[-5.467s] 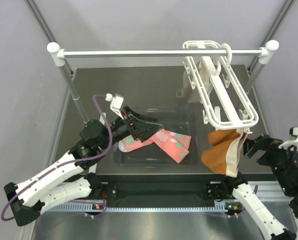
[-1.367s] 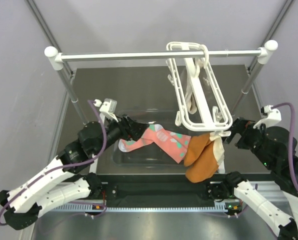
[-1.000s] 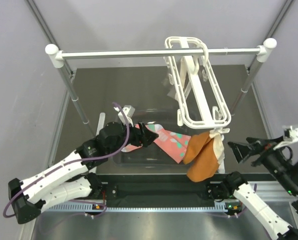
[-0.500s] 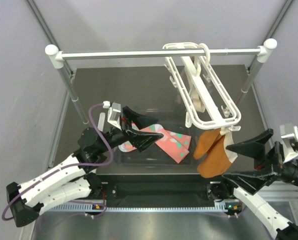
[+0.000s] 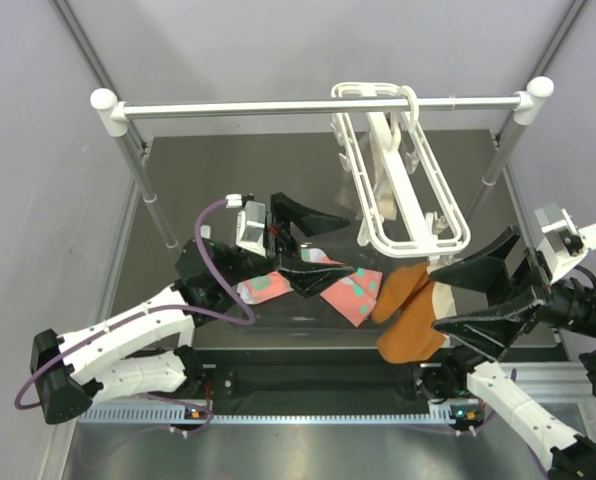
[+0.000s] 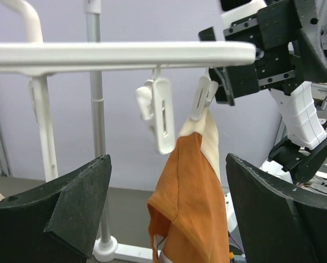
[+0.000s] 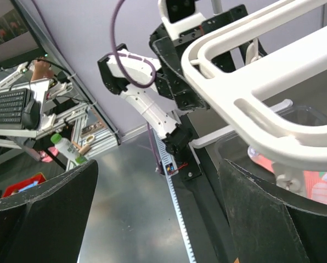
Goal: Clip the socks to the hanger
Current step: Open the clamp at the hanger.
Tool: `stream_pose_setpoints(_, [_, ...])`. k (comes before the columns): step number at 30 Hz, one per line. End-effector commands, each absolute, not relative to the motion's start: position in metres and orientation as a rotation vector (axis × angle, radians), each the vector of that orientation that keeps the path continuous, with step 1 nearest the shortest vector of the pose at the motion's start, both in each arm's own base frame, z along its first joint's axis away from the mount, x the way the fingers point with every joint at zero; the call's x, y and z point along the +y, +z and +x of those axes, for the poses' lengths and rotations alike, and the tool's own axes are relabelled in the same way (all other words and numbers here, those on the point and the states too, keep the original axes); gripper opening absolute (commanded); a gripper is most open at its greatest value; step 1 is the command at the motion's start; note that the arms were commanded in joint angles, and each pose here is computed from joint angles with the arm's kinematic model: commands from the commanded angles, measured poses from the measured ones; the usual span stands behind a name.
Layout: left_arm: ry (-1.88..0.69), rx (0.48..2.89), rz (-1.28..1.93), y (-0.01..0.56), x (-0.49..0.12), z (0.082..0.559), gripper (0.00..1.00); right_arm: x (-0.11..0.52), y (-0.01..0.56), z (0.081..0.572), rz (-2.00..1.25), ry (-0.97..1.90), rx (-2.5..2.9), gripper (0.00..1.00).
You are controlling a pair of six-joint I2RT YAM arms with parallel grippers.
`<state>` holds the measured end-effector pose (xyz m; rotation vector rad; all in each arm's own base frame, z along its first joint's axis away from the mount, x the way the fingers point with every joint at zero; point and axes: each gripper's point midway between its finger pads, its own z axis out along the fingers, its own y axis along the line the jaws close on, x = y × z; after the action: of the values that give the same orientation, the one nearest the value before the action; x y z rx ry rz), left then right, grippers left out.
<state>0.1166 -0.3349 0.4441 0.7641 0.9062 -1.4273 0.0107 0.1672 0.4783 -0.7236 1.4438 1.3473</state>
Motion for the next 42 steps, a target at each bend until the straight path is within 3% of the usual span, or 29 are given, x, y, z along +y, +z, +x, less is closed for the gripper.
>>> stream_pose_setpoints(1, [-1.355,0.751,0.752,0.483,-0.329,0.113,0.90,0.172,0.489,0.028,-0.672,1.341,1.432,0.90])
stream_pose_setpoints(14, [-1.313,0.756,0.795,0.484,-0.348,0.121,0.83,0.168,0.482,0.046,-0.591,1.279,1.468,0.89])
stream_pose_setpoints(20, [-1.329,0.767,0.806,0.488,-0.356,0.122,0.58,0.164,0.481,0.045,-0.575,1.244,1.484,0.90])
stream_pose_setpoints(34, [-1.261,0.823,0.805,0.483,-0.386,0.108,0.31,0.158,0.481,0.026,-0.588,1.256,1.500,0.91])
stream_pose_setpoints(42, [-1.200,0.864,0.767,0.486,-0.414,0.095,0.16,0.141,0.486,0.029,-0.530,1.126,1.521,0.88])
